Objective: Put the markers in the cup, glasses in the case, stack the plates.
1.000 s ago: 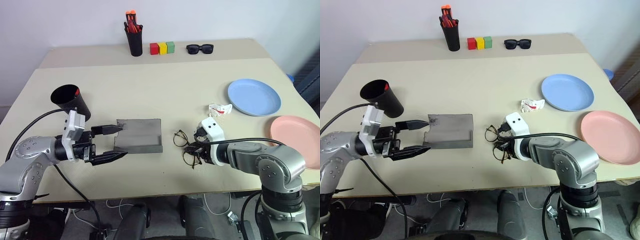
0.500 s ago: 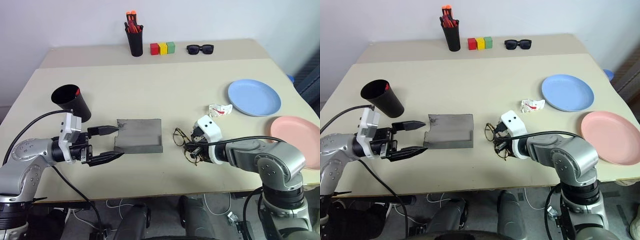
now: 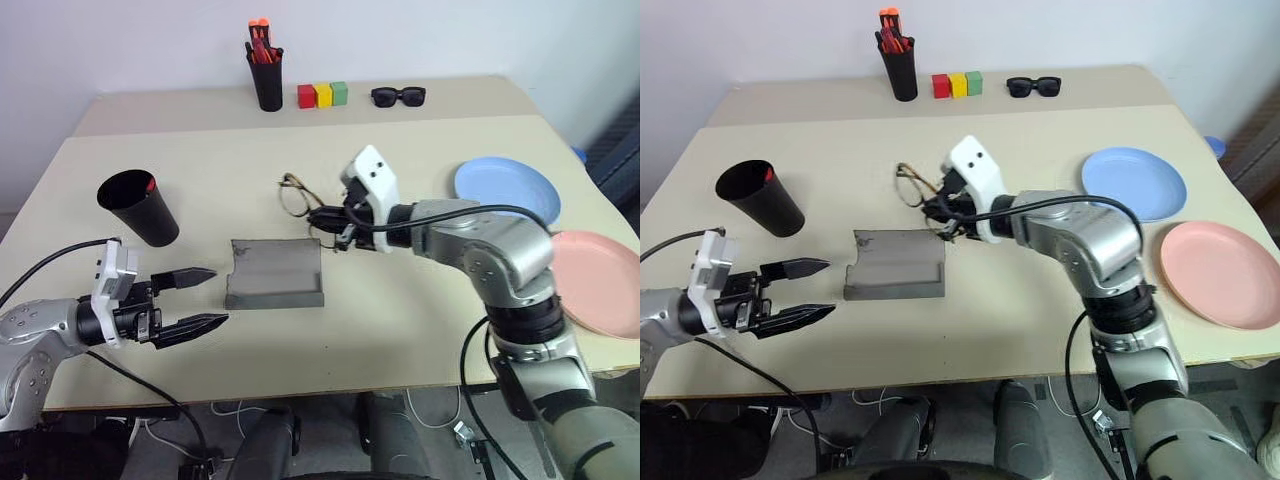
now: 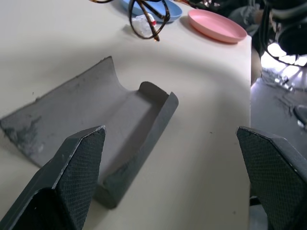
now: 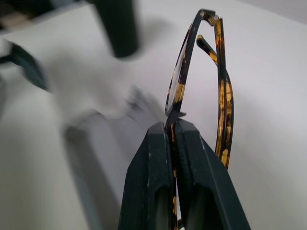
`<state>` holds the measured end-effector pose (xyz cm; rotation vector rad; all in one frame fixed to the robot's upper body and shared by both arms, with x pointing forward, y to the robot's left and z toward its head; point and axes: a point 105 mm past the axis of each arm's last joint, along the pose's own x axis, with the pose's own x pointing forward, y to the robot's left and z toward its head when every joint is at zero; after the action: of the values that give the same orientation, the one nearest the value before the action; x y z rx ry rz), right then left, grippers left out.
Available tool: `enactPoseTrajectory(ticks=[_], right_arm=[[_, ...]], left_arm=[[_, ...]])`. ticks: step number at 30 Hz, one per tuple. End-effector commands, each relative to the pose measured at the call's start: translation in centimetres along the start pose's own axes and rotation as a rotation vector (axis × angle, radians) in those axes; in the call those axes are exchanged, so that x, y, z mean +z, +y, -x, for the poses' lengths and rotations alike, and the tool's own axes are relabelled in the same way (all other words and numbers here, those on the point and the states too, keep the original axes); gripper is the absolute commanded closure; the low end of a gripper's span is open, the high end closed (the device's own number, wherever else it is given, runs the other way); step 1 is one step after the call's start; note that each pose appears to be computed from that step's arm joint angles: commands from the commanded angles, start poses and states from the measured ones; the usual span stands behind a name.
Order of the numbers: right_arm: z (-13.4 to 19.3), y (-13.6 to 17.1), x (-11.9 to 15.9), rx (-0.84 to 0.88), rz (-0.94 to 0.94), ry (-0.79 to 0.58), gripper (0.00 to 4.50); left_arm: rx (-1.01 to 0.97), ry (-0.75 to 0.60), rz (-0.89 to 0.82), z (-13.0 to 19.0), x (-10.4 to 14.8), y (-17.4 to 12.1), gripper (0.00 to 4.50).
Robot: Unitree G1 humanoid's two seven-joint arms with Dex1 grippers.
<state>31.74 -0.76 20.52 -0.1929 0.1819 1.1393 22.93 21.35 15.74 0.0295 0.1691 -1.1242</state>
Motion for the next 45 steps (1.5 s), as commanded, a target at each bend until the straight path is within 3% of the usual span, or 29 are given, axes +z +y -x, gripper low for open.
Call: enactPoseTrajectory(ticks=[1, 4, 8, 16, 33, 36, 43, 45], right_arm=[[-1.7, 1.6, 1.9, 0.092, 0.100, -0.098, 4.43], [-3.1, 2.5, 1.2, 0.153, 0.121, -0.104, 4.43], [-4.4, 1.8, -1.8, 0.170, 0.222, -0.008, 4.43], [-4.6, 2.2, -4.1, 0.292, 0.215, 0.066, 4.43], [-3.9, 2.8, -5.8, 0.379, 0.069, 0.172, 4.43], [-3.9, 2.8, -5.6, 0.382, 0.073, 0.162, 3.55], [-3.4, 1.1, -4.2, 0.318, 0.109, 0.122, 0.01], [-3.0, 0.6, -3.3, 0.299, 0.104, 0.084, 0.01]], left_arm=[[-0.005, -0.011, -0.031, 0.5, 1.3, -0.8, 0.00], [-0.001, -0.002, -0.025, 0.7, 0.9, -1.2, 0.00], [0.022, -0.007, -0.043, 1.0, 1.1, -1.3, 0.00], [0.044, -0.007, -0.064, 1.1, 0.9, -1.3, 0.00], [0.046, -0.013, -0.087, 0.5, 0.8, -0.8, 0.00], [0.048, -0.014, -0.092, 0.5, 0.7, -0.7, 0.00], [0.054, -0.017, -0.099, 0.3, 0.7, -0.6, 0.00], [0.069, -0.031, -0.112, 0.2, 1.0, -0.2, 0.00]])
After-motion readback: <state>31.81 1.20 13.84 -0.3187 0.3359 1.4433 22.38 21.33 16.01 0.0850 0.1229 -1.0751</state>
